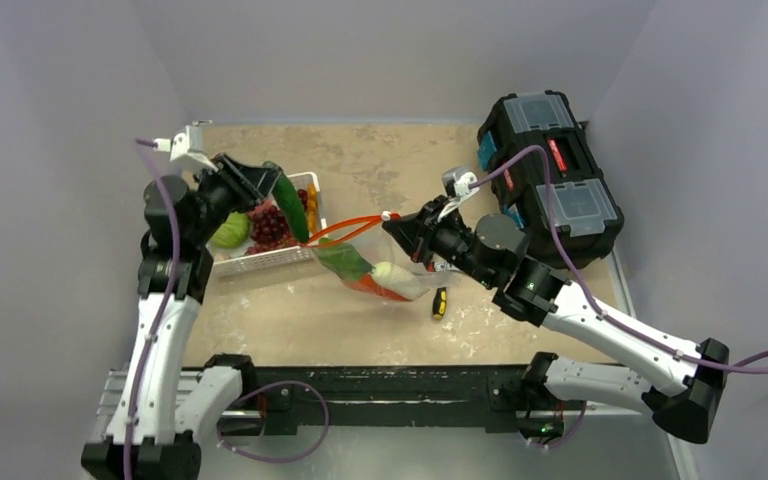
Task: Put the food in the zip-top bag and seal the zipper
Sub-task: Place the fake vegetable in the zipper food storage bag.
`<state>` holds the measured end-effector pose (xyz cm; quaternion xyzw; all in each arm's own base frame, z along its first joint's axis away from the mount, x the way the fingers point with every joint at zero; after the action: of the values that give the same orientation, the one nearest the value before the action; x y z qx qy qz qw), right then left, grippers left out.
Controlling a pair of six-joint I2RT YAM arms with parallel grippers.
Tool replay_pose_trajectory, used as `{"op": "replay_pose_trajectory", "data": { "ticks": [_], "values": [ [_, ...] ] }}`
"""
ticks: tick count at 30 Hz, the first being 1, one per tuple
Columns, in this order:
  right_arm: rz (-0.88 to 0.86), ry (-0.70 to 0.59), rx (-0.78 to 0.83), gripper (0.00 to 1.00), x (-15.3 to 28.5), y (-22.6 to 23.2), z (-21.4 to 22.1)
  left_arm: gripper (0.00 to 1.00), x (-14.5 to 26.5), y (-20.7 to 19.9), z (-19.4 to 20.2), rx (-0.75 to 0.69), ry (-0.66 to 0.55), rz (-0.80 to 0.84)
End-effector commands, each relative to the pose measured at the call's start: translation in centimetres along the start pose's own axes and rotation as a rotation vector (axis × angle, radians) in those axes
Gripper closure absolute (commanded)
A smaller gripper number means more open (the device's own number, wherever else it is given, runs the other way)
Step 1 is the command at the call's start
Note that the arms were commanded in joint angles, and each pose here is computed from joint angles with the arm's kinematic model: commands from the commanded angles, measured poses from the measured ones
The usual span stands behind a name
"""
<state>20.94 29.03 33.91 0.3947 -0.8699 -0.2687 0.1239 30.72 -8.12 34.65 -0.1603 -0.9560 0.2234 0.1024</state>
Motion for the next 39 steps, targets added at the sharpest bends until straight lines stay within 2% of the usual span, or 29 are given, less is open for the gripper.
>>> {"op": "replay_pose_trajectory", "data": {
  "ticks": [1, 5, 9, 21, 30, 39],
  "values": [
    [-0.067, -0.048, -0.045, 1.00, -0.2, 1.7, -1.4, 1.00, 4.1, -4.2, -2.1, 0.001, -0.189, 0.196],
    [-0.083, -0.045, -0.071, 1.00, -0.5, 2.1, -1.4, 1.00, 8.1, -6.6, -3.7, 0.045, -0.364, 0.293],
    [-0.115, -0.038, -0.095, 1.00, -0.7, 2.7, -1.4, 1.00, 9.8, -7.7, -4.4, 0.093, -0.438, 0.359],
    [-0.141, -0.053, -0.135, 1.00, -0.7, 3.4, -1.9, 1.00, 8.2, -7.6, -4.4, 0.251, -0.493, 0.466],
    [-0.181, -0.064, -0.219, 1.00, -0.7, 4.7, -2.7, 1.00, 7.9, -8.4, -0.8, 0.289, -0.495, 0.502],
    [-0.224, -0.092, -0.344, 1.00, -1.1, 5.8, -3.5, 1.00, 8.6, -6.4, 1.8, 0.366, -0.529, 0.473]
  ]
}}
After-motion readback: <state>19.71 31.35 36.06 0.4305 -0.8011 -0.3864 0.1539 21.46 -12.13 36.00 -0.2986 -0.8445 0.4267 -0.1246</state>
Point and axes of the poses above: each gripper's point midway between its finger pads, its own x axis back along the fingers, its own y axis along the line the jaws close on, z = x × y, the point moved 2 cm from there along x, back along the fingers, and after that the axes turned 11 degrees about -x, right-handed, at the moved point
